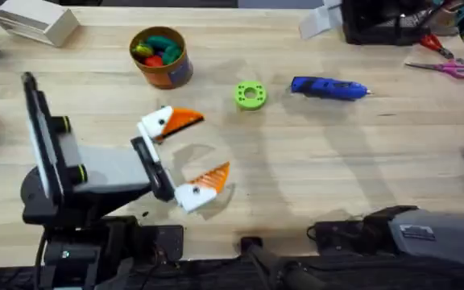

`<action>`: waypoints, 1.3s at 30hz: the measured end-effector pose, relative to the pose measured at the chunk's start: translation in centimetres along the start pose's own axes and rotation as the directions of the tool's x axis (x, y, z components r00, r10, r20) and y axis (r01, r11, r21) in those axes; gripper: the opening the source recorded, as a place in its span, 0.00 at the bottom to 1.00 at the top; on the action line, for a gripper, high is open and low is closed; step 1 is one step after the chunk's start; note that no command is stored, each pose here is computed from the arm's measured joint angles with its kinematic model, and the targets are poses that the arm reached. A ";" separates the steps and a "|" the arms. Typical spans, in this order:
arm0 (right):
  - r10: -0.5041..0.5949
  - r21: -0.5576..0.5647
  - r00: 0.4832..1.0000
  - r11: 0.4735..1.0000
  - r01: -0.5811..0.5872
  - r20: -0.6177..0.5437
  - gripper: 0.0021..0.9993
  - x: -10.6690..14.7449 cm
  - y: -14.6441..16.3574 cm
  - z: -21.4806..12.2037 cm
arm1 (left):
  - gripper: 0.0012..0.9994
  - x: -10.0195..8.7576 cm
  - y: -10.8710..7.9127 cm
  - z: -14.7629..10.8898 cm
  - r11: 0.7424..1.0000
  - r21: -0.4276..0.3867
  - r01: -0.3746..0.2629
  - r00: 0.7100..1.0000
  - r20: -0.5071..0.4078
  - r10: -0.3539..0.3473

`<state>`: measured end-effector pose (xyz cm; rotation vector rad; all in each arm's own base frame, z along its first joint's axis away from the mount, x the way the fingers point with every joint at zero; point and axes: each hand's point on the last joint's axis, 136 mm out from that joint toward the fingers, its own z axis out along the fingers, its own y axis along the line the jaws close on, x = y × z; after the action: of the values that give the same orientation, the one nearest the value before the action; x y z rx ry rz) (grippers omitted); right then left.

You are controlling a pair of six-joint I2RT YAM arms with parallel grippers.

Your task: Pick up the gripper from the table and insert it into the empty holder that is missing its gripper. Then pick up a screw, insert it into the mounting hole, and use the screwdriver to tighten it. Finally, clean up the table by picking up the vegetable and placing it into the bucket.

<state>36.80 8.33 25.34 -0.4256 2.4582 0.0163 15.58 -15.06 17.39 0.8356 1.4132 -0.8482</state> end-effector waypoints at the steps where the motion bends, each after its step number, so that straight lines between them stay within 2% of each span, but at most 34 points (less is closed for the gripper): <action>1: 0.021 -0.009 1.000 1.000 -0.022 -0.012 0.99 0.6 0.3 -0.8 | 0.99 0.0 0.7 0.0 0.999 -0.038 0.015 1.000 0.000 -0.015; 4: 0.075 -0.028 0.997 0.997 -0.076 -0.028 0.99 2.1 0.9 -3.3 | 0.99 -0.4 2.5 -0.5 0.985 -0.156 0.068 0.997 -0.011 -0.070; 6: 0.106 -0.039 0.994 0.994 -0.106 -0.011 0.99 2.5 1.0 -4.9 | 0.99 -1.6 3.4 -1.1 0.970 -0.231 0.078 0.996 -0.014 -0.084; 7: 0.144 -0.053 0.988 0.988 -0.142 0.046 0.99 3.3 1.3 -7.3 | 0.98 -4.4 4.1 -2.3 0.943 -0.328 0.063 0.996 -0.033 -0.078; 10: 0.168 -0.060 0.983 0.985 -0.164 0.072 0.99 5.8 1.6 -8.9 | 0.98 -6.6 4.6 -3.1 0.918 -0.393 0.059 0.993 -0.074 -0.096; 14: 0.185 -0.066 0.979 0.982 -0.180 0.086 0.99 9.4 2.0 -9.8 | 0.98 -7.9 5.6 -3.8 0.880 -0.458 0.127 0.964 -0.151 -0.217; 15: 0.189 -0.066 0.978 0.981 -0.183 0.090 0.99 10.3 2.1 -9.9 | 0.98 -7.9 5.9 -4.0 0.865 -0.477 0.157 0.948 -0.173 -0.267; 16: 0.194 -0.068 0.976 0.980 -0.188 0.103 0.99 12.3 2.3 -10.1 | 0.98 -7.2 6.6 -4.6 0.807 -0.538 0.242 0.873 -0.242 -0.423; 20: 0.195 -0.069 0.974 0.980 -0.187 0.120 0.99 14.1 2.5 -10.2 | 0.99 -6.7 7.7 -5.4 0.731 -0.615 0.296 0.766 -0.304 -0.566; 26: 0.194 -0.068 0.975 0.980 -0.188 0.108 0.99 14.8 2.6 -9.8 | 0.99 -6.6 9.0 -6.0 0.668 -0.677 0.308 0.676 -0.339 -0.655; 29: 0.195 -0.068 0.975 0.980 -0.188 0.108 0.99 14.8 2.6 -9.8 | 0.99 -6.1 9.3 -7.0 0.631 -0.722 0.284 0.629 -0.356 -0.691; 33: 0.195 -0.068 0.975 0.980 -0.188 0.107 0.99 14.8 2.6 -9.8 | 0.99 -5.3 9.8 -9.0 0.560 -0.800 0.216 0.530 -0.385 -0.755; 35: 0.195 -0.068 0.975 0.980 -0.188 0.107 0.99 14.8 2.6 -9.8 | 0.99 -5.2 10.5 -9.3 0.549 -0.815 0.185 0.497 -0.404 -0.768; 37: 0.195 -0.068 0.975 0.980 -0.188 0.108 0.99 14.8 2.6 -9.8 | 0.99 -4.8 11.2 -9.2 0.554 -0.819 0.151 0.462 -0.437 -0.771; 39: 0.195 -0.068 0.975 0.980 -0.188 0.107 0.99 14.8 2.6 -9.8 | 0.99 -3.7 11.8 -8.9 0.560 -0.819 0.125 0.412 -0.471 -0.780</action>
<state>19.17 5.26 24.09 -0.2048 2.3813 0.1878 21.82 -1.69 21.03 0.1094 2.7252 -0.2043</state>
